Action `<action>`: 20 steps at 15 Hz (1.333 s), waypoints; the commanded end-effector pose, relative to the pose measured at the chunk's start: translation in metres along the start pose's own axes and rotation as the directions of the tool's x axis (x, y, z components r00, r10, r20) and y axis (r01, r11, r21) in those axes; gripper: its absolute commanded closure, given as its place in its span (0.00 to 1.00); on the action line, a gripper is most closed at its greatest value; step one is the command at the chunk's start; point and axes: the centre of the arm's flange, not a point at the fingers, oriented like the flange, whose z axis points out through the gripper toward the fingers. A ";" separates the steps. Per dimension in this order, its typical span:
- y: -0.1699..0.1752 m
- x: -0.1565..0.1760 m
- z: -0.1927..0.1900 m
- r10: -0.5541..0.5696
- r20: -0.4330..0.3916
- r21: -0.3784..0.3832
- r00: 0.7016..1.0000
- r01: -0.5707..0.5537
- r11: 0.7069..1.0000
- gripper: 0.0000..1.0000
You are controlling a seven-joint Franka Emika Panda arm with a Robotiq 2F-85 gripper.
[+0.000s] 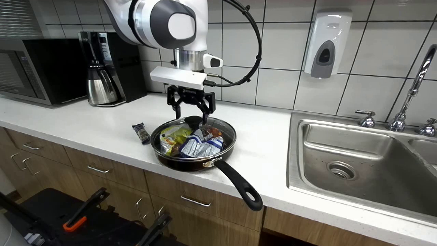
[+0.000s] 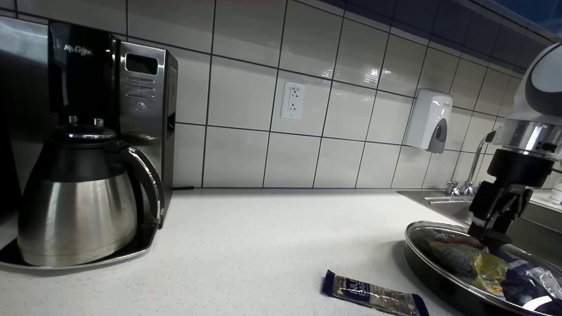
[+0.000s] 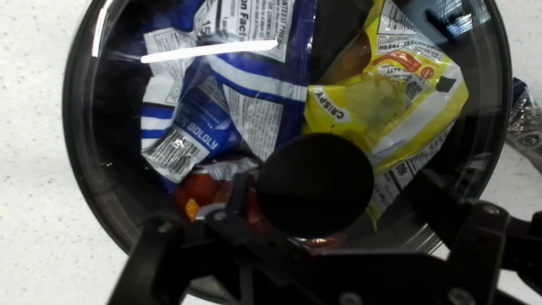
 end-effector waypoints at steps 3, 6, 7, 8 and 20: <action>-0.001 -0.001 -0.032 -0.017 -0.056 -0.023 0.998 0.016 1.000 0.00; -0.001 0.000 -0.046 -0.017 -0.085 -0.043 0.996 0.013 0.999 0.00; -0.001 0.000 -0.051 -0.018 -0.095 -0.048 0.995 0.013 0.999 0.00; -0.001 0.001 -0.056 -0.018 -0.105 -0.055 0.994 0.012 0.998 0.00; -0.004 0.006 -0.074 -0.004 -0.141 -0.071 0.990 -0.006 0.997 0.00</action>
